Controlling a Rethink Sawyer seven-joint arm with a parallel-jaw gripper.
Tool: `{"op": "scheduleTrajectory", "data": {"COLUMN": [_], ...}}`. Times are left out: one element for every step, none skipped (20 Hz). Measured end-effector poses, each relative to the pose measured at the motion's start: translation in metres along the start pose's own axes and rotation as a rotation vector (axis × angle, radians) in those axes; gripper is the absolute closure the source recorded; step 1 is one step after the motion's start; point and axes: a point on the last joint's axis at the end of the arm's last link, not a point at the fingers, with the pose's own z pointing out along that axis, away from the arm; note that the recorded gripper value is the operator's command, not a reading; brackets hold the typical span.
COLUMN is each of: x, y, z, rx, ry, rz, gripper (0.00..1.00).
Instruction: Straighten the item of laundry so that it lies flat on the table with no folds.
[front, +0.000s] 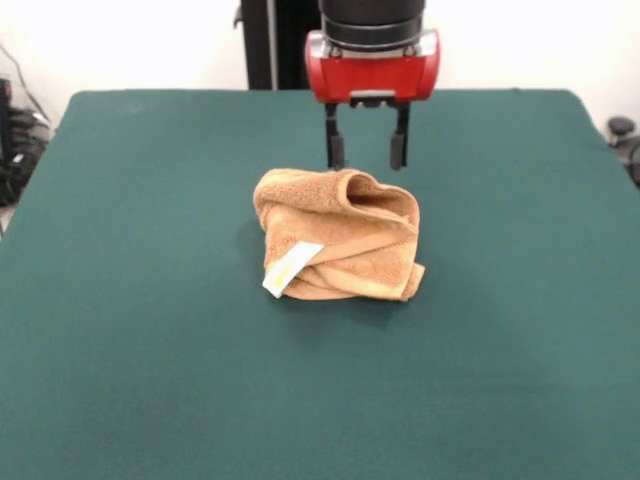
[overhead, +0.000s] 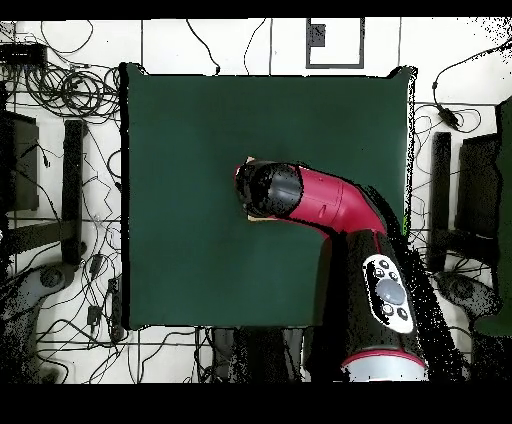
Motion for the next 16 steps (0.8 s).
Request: {"op": "scheduleTrajectory", "data": {"x": [0.0, 0.0, 0.0, 0.0, 0.0, 0.0, 0.0, 0.0, 0.0, -0.001, -0.001, -0.001, -0.002, -0.003, -0.003, -0.003], "y": [-0.001, -0.003, -0.004, -0.007, -0.008, -0.011, -0.014, -0.016, -0.018, -0.021, -0.023, -0.024, -0.025, -0.026, -0.027, -0.027], "z": [0.001, 0.004, 0.006, 0.01, 0.011, 0.014, 0.016, 0.018, 0.019, 0.021, 0.021, 0.021, 0.021, 0.021, 0.021, 0.021], "rx": [0.002, 0.006, 0.009, 0.015, 0.018, 0.025, 0.032, 0.039, 0.043, 0.054, 0.059, 0.061, 0.065, 0.071, 0.073, 0.074], "ry": [-0.004, -0.01, -0.013, -0.021, -0.026, -0.038, -0.049, -0.061, -0.067, -0.083, -0.093, -0.099, -0.107, -0.122, -0.125, -0.128], "rz": [0.001, 0.003, 0.005, 0.007, 0.009, 0.011, 0.013, 0.015, 0.016, 0.018, 0.019, 0.02, 0.02, 0.021, 0.021, 0.021], "gripper": [0.0, 0.0, 0.0, 0.0, 0.0, 0.0, 0.0, 0.0, 0.0, 0.0, 0.0, 0.0, 0.0, 0.0, 0.0, 0.0]}}
